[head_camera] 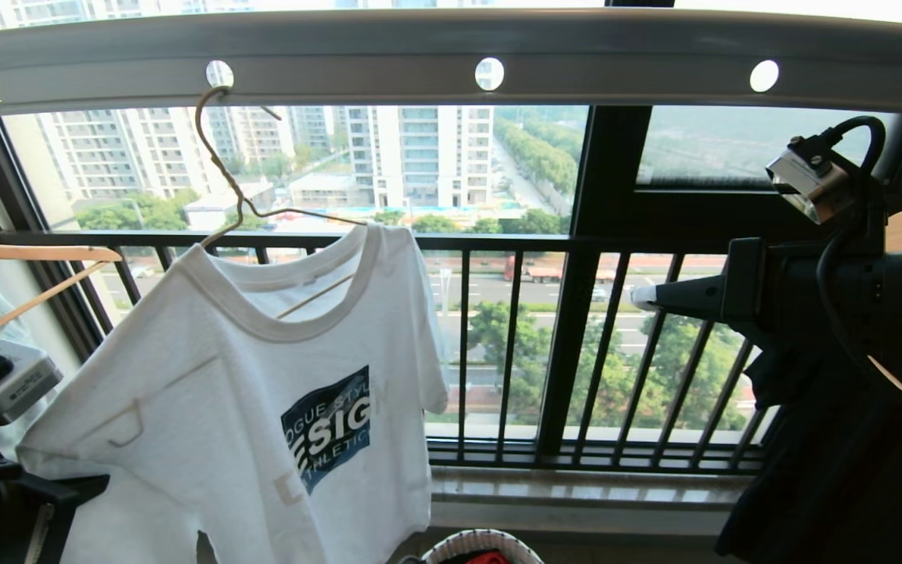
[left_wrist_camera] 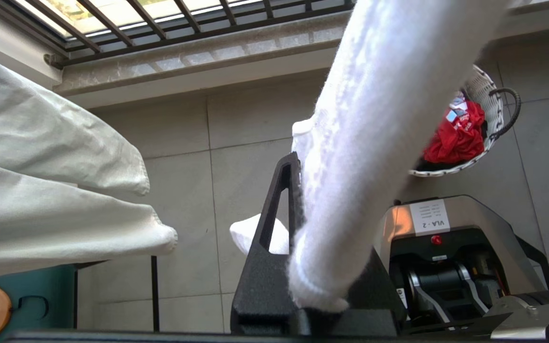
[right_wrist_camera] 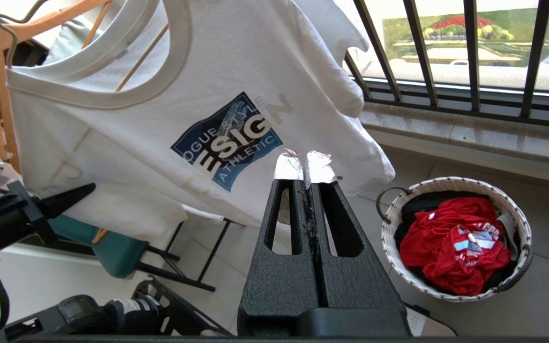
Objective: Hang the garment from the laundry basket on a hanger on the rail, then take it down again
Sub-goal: Take the clothes off the clothes rack
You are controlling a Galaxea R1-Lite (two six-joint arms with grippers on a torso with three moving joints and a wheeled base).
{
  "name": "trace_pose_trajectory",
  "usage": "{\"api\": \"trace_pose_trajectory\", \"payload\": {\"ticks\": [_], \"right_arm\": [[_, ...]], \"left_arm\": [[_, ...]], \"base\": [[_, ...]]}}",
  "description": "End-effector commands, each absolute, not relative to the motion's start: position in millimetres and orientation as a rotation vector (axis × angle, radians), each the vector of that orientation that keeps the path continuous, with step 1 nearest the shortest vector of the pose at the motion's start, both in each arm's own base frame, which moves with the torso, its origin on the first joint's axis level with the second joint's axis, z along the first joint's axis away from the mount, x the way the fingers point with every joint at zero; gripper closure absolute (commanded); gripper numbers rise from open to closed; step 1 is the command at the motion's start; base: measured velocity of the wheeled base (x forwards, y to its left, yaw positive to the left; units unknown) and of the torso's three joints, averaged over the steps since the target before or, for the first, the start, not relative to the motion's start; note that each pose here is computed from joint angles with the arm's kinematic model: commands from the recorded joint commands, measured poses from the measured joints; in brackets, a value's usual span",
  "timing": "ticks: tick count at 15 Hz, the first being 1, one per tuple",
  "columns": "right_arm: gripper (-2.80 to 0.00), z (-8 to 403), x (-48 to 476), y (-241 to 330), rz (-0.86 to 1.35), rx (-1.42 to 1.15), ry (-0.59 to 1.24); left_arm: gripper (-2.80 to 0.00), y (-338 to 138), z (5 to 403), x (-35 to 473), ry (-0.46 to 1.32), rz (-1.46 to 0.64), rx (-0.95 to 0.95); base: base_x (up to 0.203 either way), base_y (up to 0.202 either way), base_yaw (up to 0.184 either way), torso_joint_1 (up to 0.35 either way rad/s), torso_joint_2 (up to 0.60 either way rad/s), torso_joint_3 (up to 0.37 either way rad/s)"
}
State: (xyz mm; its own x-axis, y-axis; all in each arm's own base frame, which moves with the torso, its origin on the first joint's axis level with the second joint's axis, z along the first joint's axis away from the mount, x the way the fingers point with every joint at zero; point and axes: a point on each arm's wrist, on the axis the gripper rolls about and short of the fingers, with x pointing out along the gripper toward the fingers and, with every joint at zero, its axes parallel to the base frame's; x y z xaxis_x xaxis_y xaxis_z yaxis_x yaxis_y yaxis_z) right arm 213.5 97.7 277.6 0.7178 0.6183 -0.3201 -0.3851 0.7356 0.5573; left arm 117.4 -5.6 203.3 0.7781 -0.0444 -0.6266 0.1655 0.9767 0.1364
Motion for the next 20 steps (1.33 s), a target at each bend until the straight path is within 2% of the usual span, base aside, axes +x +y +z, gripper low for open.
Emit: {"api": "trace_pose_trajectory", "payload": {"ticks": [1,6,16,20], "right_arm": [[0.0,277,214,98,0.58,0.485,0.524],[0.0,277,214,98,0.578,0.483,0.523],[0.0,277,214,98,0.579,0.485,0.522],[0.0,277,214,98,0.579,0.484,0.522]], "left_arm": [[0.0,-6,204,115,0.661,-0.115,0.187],[0.0,-5,205,112,0.651,-0.114,0.189],[0.0,-5,175,98,0.737,-0.121,0.193],[0.0,-5,180,97,0.714,-0.119,0.193]], "base": [[0.0,0.0,0.0,0.0,0.0,0.0],[0.0,0.0,0.0,0.0,0.0,0.0],[0.0,0.0,0.0,0.0,0.0,0.0],[0.0,0.0,0.0,0.0,0.0,0.0]]}}
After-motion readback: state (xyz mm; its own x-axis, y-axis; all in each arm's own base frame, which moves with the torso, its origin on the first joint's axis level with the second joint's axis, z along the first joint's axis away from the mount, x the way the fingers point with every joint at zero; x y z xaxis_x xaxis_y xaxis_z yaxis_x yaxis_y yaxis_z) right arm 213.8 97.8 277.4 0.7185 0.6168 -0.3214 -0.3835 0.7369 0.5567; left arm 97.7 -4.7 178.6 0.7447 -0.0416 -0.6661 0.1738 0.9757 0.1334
